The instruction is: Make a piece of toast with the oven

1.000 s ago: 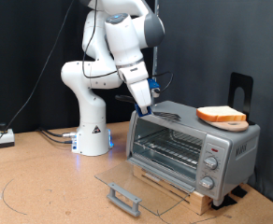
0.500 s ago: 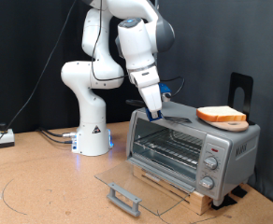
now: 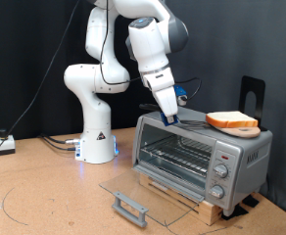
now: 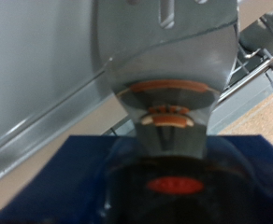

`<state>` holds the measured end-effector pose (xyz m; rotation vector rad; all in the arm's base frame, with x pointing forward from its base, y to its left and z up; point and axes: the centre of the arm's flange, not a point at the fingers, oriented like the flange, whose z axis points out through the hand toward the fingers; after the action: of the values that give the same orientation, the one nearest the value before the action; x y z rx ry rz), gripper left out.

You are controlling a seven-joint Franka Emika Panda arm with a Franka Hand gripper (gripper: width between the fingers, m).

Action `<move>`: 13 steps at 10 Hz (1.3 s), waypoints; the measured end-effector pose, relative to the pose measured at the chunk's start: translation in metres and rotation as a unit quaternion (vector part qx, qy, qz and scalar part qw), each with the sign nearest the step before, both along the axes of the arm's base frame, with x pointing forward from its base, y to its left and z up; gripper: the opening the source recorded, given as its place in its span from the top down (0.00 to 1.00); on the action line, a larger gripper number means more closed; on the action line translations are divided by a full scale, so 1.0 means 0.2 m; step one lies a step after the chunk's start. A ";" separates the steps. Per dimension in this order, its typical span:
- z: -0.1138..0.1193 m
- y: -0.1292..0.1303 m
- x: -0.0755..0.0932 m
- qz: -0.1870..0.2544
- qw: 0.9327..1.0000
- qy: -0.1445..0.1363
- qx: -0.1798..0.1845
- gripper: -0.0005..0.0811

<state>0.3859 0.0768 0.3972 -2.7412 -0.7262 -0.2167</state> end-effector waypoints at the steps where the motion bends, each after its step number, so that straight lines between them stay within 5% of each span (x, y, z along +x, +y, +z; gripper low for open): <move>1: 0.02 0.00 0.01 0.001 1.000 -0.002 0.004 0.51; 6: 0.07 0.04 0.03 0.007 1.000 -0.006 0.005 0.51; 13: 0.05 0.28 0.01 0.023 1.000 -0.011 -0.002 0.51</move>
<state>0.3881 0.1322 0.4064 -2.7275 -0.7954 -0.2362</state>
